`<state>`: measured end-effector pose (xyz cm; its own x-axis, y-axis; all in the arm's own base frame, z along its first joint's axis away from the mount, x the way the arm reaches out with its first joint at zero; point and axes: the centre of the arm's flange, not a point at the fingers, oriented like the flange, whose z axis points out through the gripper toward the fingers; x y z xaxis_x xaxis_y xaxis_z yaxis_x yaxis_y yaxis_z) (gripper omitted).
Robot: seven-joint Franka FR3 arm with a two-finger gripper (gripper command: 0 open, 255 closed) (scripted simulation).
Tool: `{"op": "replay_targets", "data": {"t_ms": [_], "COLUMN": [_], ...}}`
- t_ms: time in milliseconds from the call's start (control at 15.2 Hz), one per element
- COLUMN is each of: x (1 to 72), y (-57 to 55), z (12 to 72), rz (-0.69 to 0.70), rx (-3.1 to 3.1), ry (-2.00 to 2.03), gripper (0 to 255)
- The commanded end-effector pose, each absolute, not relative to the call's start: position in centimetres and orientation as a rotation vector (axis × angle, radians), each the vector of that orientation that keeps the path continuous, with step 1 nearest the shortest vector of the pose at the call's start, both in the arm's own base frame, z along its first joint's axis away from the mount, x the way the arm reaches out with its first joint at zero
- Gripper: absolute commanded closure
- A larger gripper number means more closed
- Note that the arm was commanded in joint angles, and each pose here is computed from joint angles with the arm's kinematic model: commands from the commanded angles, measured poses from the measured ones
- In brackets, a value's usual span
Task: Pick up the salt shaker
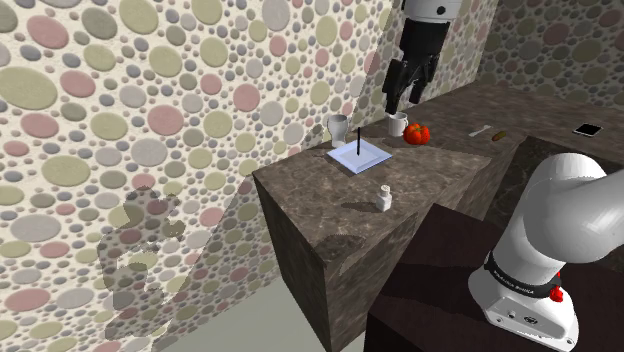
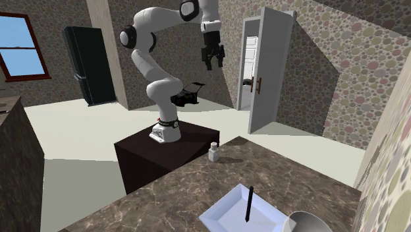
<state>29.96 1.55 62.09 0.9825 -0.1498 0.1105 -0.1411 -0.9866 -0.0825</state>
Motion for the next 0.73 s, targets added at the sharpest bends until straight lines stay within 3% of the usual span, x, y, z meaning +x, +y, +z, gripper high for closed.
{"op": "replay_targets", "data": {"t_ms": [0,660], "x": [30.0,32.6], "y": [1.6,-0.7], "z": [62.1,49.6], "rz": [-0.179,-0.157], "rx": [-3.054,-3.117], "ry": [0.224,0.325], "gripper": [0,0]}}
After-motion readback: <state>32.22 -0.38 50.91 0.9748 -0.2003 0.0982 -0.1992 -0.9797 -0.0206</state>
